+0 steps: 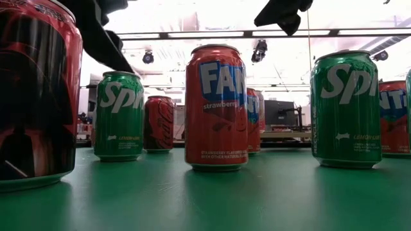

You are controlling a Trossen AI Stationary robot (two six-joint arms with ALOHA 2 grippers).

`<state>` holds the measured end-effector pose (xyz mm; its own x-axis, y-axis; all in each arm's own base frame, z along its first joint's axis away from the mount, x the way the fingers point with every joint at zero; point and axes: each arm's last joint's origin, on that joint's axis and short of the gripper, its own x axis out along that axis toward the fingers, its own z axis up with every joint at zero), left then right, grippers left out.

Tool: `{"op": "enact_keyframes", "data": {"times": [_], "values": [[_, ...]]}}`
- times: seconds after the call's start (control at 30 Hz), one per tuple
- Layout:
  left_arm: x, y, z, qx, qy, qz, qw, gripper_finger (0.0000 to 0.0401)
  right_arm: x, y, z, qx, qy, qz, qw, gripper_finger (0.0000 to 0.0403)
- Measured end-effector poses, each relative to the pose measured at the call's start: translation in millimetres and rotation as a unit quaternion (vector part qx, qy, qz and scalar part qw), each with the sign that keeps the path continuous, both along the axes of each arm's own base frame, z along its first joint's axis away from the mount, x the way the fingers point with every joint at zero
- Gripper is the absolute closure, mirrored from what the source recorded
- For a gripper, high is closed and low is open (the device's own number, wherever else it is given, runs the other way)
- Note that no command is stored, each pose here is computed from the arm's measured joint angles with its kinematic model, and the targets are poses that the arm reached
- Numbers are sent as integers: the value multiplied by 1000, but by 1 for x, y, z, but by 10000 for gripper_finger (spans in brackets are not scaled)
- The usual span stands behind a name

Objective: Place canned beverage on shelf
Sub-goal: Put the left green soda can on the shelf

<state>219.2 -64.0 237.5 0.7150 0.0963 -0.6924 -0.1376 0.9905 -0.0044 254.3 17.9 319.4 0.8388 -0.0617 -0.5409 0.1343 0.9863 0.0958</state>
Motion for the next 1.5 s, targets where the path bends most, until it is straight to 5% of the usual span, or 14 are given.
{"op": "enact_keyframes", "data": {"times": [0.5, 0.87, 1.27, 1.5], "values": [[15, -6, -39, -12, 26, -6, 1000, 56, 0, 0, -8, 4, 4, -3, 1000, 394], [16, -7, -38, -2, 27, -12, 1000, 112, 1, 0, -8, 4, -7, -2, 1000, 394], [23, -9, 39, 81, -96, -110, 986, 112, 14, 1, -9, -7, -43, 8, 999, 391], [34, -11, 71, 158, -134, -163, 965, 112, 41, 6, -22, 3, -63, 55, 997, 325]]}}
